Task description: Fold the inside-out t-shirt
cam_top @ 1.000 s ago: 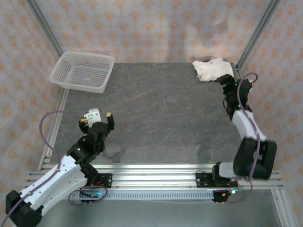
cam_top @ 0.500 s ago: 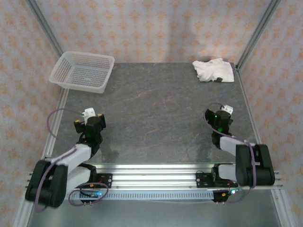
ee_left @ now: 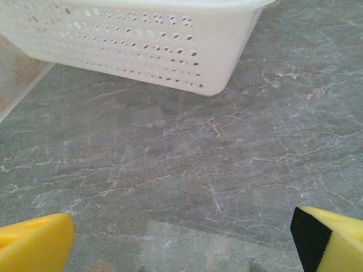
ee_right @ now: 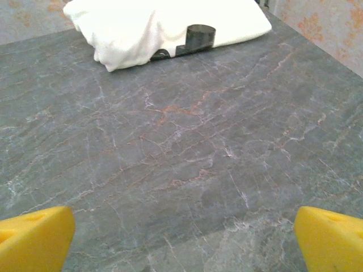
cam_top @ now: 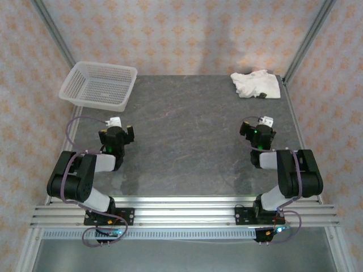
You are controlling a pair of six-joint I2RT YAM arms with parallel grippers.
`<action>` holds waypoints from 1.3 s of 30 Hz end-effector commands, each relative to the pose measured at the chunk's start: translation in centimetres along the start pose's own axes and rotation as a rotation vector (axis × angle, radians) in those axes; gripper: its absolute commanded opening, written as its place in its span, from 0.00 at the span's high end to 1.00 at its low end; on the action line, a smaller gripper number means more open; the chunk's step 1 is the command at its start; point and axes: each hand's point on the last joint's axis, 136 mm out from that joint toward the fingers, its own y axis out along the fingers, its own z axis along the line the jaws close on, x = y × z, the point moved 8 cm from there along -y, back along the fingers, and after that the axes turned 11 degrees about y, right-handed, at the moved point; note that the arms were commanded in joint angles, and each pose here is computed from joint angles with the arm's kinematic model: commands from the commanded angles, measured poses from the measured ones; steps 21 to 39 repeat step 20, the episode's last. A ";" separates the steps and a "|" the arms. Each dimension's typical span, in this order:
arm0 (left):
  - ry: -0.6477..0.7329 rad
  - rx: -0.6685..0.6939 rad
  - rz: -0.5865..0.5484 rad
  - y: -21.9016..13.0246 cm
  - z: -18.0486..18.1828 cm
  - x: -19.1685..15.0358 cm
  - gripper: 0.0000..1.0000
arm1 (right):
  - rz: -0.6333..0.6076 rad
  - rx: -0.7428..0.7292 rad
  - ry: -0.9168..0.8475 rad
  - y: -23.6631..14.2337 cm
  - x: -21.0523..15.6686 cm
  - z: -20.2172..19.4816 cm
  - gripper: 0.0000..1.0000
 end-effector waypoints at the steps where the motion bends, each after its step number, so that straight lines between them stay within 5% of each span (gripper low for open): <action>1: -0.012 -0.004 -0.065 0.0 0.2 1.8 0.00 | 0.006 0.032 -0.027 0.0 0.5 0.6 0.01; 39: -0.012 -0.004 -0.064 0.0 0.2 1.7 0.00 | -0.007 0.032 -0.023 -0.1 0.3 0.5 0.01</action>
